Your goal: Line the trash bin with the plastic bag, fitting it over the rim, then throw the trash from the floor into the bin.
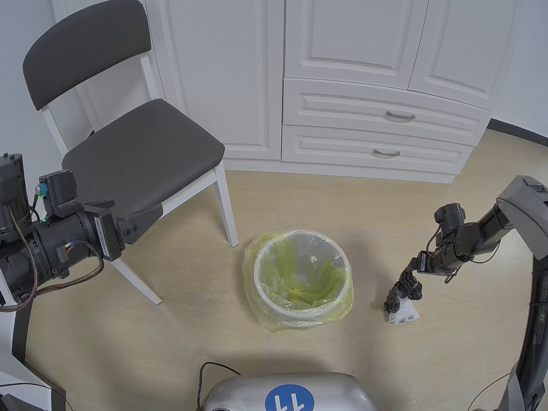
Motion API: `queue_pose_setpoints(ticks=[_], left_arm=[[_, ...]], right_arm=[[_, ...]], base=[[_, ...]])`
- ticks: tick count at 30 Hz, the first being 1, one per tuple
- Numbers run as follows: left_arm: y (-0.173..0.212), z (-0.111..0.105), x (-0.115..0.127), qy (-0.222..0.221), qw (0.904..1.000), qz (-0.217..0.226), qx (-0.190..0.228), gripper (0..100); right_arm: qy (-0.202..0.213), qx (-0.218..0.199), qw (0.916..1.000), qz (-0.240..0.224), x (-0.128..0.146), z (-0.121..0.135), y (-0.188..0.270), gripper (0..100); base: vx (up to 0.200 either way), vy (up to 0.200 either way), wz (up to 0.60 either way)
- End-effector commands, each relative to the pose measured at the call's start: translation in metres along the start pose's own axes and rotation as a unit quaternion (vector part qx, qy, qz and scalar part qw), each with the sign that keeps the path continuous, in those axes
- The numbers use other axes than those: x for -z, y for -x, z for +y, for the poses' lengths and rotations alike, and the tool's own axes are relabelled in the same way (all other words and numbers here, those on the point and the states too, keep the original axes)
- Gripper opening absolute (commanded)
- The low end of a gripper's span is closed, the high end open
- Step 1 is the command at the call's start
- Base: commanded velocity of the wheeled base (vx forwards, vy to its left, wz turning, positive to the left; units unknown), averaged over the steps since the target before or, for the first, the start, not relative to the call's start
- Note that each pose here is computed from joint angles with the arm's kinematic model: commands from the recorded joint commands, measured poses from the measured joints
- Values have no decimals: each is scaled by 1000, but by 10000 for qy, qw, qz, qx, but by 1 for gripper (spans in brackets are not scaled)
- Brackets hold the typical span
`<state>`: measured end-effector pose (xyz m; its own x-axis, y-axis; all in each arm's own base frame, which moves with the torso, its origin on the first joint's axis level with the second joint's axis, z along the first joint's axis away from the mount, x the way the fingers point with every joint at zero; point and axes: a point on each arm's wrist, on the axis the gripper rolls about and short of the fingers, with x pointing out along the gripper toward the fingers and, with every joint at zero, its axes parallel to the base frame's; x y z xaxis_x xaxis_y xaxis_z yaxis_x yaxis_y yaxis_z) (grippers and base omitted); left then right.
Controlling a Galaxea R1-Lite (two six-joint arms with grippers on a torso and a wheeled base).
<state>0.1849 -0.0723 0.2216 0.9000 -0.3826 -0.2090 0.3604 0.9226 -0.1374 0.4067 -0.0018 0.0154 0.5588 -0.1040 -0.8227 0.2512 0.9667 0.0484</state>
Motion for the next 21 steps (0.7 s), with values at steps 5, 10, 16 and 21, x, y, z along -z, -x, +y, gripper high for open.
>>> queue_pose_setpoints(ticks=[5, 10, 16, 21], left_arm=[[0, 2, 0, -116, 9999, -16, -48, 100], [0, 2, 1, -125, 9999, -8, -41, 100], [0, 1, 0, -126, 9999, -13, -18, 100], [-2, 1, 2, -129, 9999, 44, -2, 100]], right_arm=[[-98, -339, 9992, 206, -1, 4, -87, 100], [-179, -435, 9982, 382, -17, 0, -93, 100], [-192, -425, 9982, 388, -26, 3, -127, 100], [-119, -395, 9978, 511, -21, 4, -134, 100]], base=[[0, 0, 0], [0, 0, 0], [0, 0, 0], [0, 0, 0]])
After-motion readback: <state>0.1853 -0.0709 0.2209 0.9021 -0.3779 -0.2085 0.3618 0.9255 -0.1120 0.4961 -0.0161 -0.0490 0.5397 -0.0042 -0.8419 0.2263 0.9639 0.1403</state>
